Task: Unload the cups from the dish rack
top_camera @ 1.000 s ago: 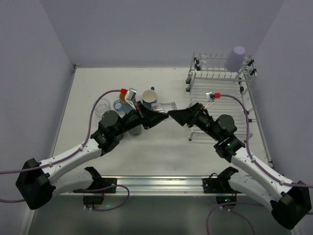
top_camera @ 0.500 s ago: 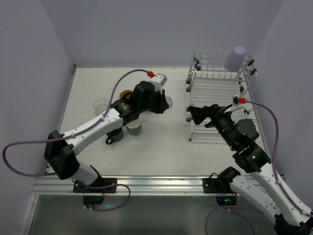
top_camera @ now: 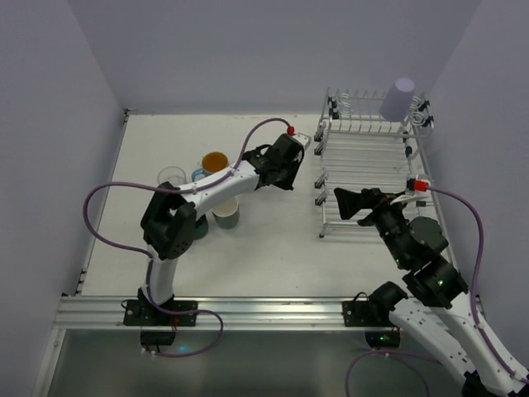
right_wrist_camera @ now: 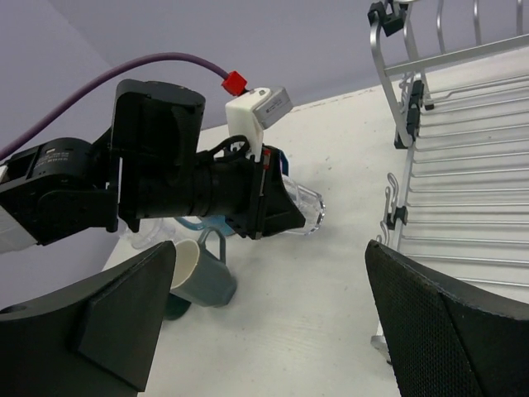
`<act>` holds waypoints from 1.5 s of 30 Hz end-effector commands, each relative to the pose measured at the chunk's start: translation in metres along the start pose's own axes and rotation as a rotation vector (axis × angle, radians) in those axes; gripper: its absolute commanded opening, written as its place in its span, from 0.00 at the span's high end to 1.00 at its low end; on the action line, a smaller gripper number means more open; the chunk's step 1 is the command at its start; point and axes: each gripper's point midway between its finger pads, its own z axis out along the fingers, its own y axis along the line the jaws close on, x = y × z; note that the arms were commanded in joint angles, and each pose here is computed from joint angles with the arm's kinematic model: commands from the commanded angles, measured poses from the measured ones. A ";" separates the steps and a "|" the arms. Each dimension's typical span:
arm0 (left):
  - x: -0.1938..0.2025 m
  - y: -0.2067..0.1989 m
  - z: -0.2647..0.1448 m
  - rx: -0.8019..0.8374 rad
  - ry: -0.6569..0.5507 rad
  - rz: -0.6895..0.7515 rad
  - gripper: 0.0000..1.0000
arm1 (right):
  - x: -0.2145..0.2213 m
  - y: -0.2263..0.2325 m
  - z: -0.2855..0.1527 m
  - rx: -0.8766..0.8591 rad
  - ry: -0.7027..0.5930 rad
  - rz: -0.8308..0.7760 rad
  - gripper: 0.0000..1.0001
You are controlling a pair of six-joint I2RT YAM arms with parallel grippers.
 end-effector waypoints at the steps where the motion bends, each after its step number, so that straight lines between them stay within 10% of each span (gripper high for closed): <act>1: -0.024 -0.005 0.000 -0.024 -0.032 0.064 1.00 | 0.003 -0.013 0.001 0.053 -0.014 -0.027 0.01; 27: -0.021 0.010 0.027 -0.128 0.017 0.113 0.51 | -0.020 -0.029 -0.009 0.128 -0.127 -0.028 0.01; 37: -0.106 -0.011 -0.123 0.046 -0.388 -0.026 0.24 | -0.038 -0.033 0.011 0.235 -0.097 -0.159 0.01; 45: -0.064 -0.019 -0.244 0.317 -0.633 -0.079 0.20 | -0.102 -0.047 0.030 0.378 -0.157 -0.206 0.01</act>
